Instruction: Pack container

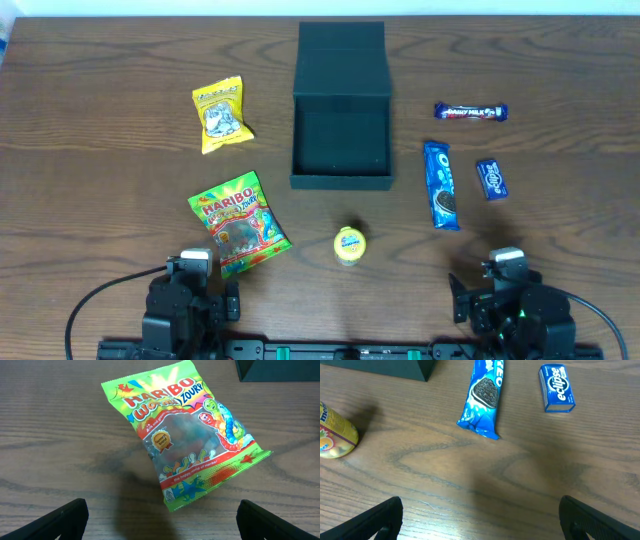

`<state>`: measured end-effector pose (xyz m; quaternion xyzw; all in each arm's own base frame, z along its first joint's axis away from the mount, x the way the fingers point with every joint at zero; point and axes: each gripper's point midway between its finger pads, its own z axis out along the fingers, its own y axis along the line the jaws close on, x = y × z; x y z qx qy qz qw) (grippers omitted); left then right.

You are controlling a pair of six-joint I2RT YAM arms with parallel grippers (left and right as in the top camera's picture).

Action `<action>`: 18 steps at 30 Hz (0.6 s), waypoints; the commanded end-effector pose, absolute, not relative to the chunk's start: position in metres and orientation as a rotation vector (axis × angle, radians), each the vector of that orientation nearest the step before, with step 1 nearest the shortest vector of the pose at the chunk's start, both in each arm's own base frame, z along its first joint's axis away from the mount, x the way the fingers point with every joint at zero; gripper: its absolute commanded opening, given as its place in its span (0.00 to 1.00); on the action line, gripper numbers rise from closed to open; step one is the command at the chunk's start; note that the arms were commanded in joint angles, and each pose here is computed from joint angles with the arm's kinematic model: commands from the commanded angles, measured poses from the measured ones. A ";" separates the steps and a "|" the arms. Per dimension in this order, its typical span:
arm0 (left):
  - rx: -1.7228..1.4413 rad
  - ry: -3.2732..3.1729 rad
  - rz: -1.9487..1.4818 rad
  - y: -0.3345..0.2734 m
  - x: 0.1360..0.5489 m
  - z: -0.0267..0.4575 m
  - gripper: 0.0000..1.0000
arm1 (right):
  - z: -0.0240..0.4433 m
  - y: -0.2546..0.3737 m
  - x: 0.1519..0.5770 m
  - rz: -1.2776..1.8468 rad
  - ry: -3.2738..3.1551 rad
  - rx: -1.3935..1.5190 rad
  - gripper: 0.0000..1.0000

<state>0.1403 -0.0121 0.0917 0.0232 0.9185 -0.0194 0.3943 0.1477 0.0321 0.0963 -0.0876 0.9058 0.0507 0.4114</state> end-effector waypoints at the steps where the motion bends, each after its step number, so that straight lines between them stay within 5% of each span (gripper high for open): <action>1: 0.037 2.378 0.024 -0.002 0.135 0.076 0.96 | 0.093 0.031 0.147 0.119 2.285 -0.222 0.99; 18: -0.012 2.087 0.009 -0.004 0.182 0.133 0.96 | 0.093 0.031 0.147 0.119 2.285 -0.222 0.99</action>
